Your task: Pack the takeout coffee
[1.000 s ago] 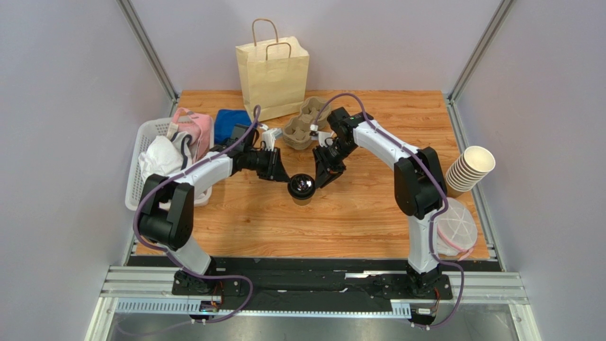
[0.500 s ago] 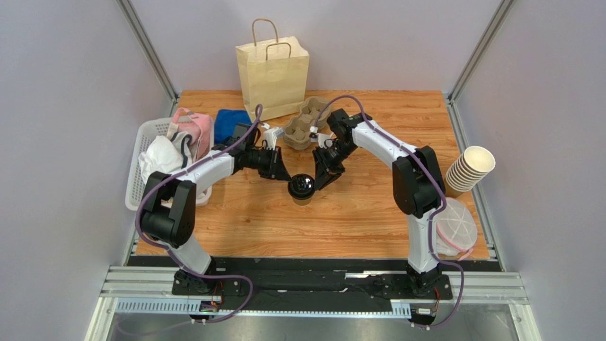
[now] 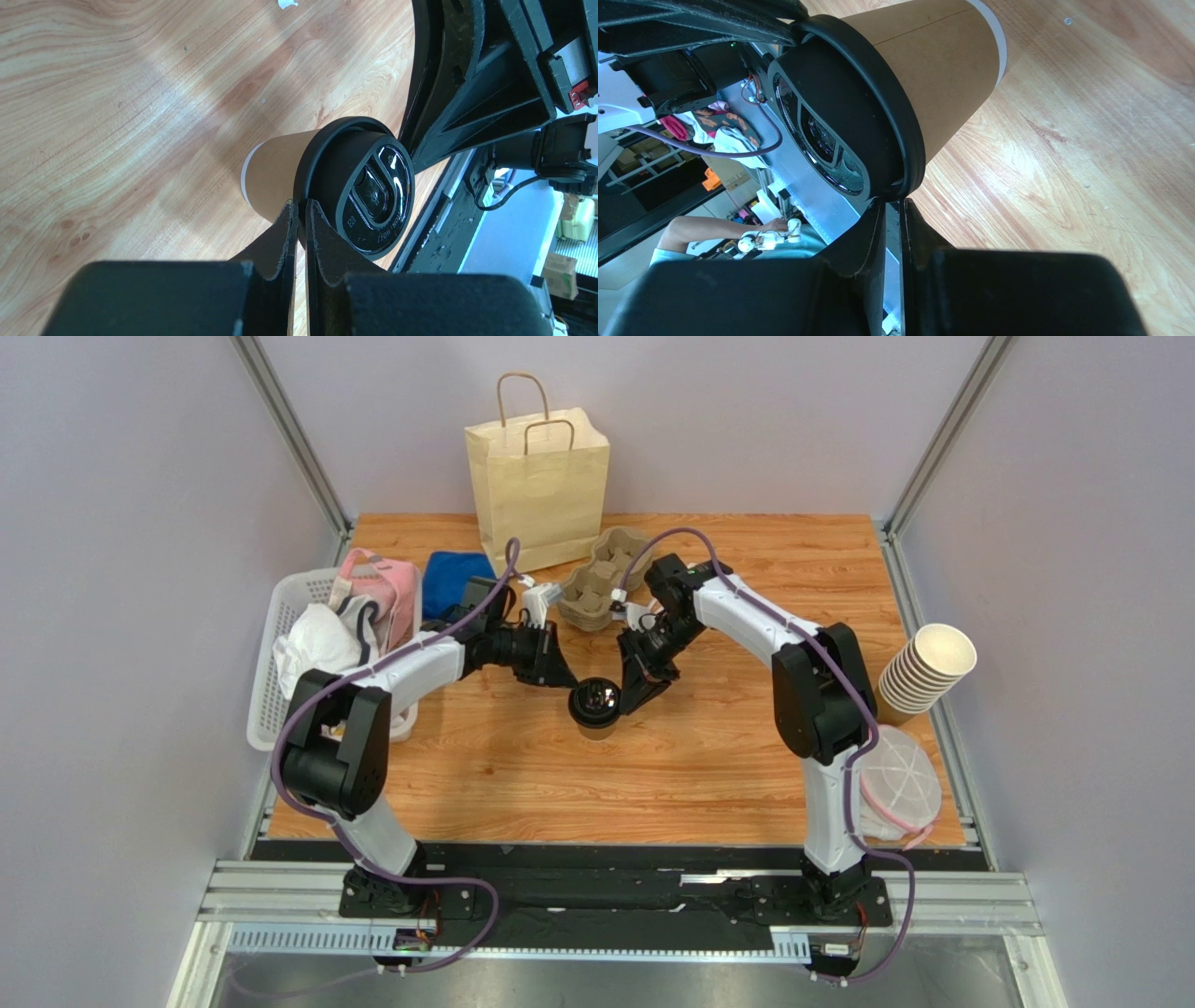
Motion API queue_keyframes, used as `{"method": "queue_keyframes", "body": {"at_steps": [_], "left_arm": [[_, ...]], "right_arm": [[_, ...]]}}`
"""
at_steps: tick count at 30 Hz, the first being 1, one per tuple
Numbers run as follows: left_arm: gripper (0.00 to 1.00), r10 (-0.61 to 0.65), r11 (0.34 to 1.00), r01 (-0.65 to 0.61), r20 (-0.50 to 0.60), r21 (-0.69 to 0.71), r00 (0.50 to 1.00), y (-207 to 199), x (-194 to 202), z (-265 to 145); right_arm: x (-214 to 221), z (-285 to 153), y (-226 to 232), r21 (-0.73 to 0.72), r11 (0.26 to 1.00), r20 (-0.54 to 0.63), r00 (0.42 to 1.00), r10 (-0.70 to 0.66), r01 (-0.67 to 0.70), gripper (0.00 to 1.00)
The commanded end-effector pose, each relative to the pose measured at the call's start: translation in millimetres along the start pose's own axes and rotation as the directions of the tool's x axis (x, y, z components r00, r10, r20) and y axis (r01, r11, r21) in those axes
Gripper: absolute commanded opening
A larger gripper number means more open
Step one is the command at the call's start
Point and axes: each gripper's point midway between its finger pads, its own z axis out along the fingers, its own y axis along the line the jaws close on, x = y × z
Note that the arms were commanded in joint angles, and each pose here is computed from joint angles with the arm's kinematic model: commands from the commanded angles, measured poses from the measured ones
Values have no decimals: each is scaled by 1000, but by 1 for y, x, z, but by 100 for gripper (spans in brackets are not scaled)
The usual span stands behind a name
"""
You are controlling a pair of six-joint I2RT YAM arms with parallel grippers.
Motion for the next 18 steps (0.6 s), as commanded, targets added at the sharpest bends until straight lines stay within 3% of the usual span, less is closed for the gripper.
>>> {"method": "queue_keyframes", "body": {"at_steps": [1, 6, 10, 13, 18], "left_arm": [[7, -78, 987, 50, -188, -153, 979, 42, 68, 17], [9, -52, 992, 30, -173, -126, 984, 33, 60, 13], [26, 30, 997, -37, -97, -74, 995, 11, 31, 1], [32, 77, 995, -80, -55, -60, 996, -2, 10, -8], [34, 90, 996, -90, -17, -24, 996, -19, -6, -18]], "right_arm": [[-11, 33, -57, 171, 984, 2, 999, -40, 39, 10], [-12, 31, -51, 150, 988, 6, 999, -42, 40, 10], [-16, 25, -37, 113, 992, 28, 998, -57, 54, 12], [-19, 18, -27, 92, 993, 42, 997, -72, 68, 15], [-17, 5, -9, 49, 994, 57, 993, -99, 96, 29]]}}
